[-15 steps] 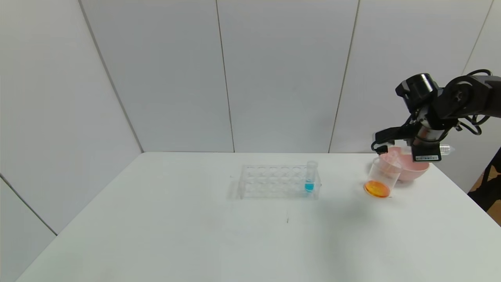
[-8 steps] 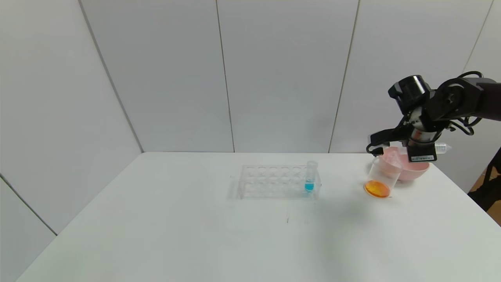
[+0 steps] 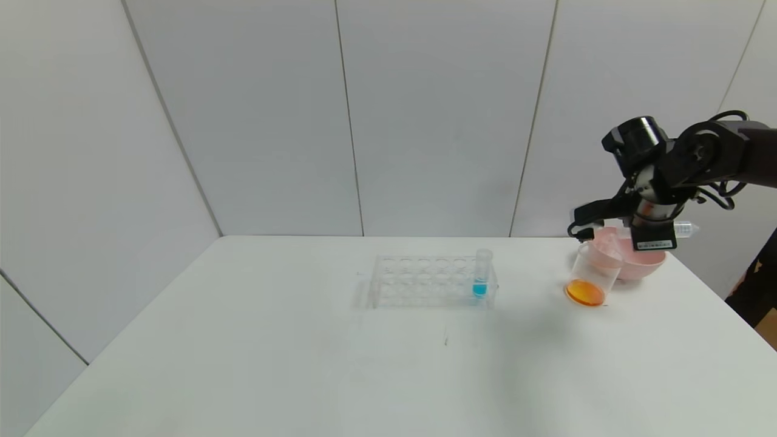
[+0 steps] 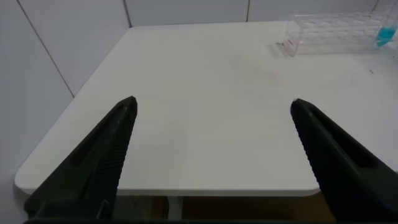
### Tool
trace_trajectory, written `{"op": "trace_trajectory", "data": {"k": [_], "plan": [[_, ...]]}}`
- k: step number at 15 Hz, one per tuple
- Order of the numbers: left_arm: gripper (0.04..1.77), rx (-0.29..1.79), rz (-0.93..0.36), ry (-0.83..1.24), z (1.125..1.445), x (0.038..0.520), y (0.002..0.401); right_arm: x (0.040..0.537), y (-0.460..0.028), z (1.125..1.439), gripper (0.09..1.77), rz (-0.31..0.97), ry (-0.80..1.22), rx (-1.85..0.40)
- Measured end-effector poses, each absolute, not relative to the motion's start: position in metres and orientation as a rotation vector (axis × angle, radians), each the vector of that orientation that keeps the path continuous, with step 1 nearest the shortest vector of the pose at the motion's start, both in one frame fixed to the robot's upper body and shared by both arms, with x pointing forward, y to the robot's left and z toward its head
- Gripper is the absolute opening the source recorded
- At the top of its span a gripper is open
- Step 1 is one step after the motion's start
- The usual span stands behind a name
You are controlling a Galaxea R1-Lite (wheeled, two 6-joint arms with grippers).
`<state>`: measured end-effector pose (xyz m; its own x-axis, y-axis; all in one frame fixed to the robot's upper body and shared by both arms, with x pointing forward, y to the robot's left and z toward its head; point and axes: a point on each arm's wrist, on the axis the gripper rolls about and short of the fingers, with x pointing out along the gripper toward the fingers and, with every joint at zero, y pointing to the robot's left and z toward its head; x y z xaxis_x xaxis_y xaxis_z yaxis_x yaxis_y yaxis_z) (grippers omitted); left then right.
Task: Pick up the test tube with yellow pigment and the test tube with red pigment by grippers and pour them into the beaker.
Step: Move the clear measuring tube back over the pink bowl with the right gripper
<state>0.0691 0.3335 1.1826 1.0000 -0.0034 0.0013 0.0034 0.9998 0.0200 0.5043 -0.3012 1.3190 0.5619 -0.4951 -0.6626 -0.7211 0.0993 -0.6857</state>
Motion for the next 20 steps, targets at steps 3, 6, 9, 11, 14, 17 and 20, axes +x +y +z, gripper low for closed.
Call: {"op": "trace_trajectory", "data": {"k": [3, 6, 9, 11, 14, 17, 20], "plan": [[1.76, 0.020, -0.003, -0.001, 1.183, 0.069, 0.334, 0.504, -0.301, 1.319, 0.50, 0.228, 1.067, -1.549], [1.76, 0.020, -0.003, -0.001, 1.183, 0.069, 0.334, 0.505, -0.303, 1.319, 0.50, 0.241, 1.056, -1.532], [1.76, 0.020, -0.003, -0.001, 1.183, 0.069, 0.334, 0.504, -0.307, 1.320, 0.50, 0.298, 1.015, -1.486], [1.76, 0.020, -0.003, -0.001, 1.183, 0.069, 0.334, 0.504, -0.312, 1.321, 0.50, 0.316, 0.994, -1.445], [1.76, 0.020, -0.003, -0.001, 1.183, 0.069, 0.334, 0.503, -0.321, 1.325, 0.50, 0.374, 0.932, -1.342], [1.76, 0.020, -0.003, -0.001, 1.183, 0.069, 0.334, 0.501, -0.331, 1.329, 0.50, 0.431, 0.861, -1.209], [1.76, 0.020, -0.003, -0.001, 1.183, 0.069, 0.334, 0.498, -0.339, 1.334, 0.50, 0.472, 0.800, -1.079]]}}
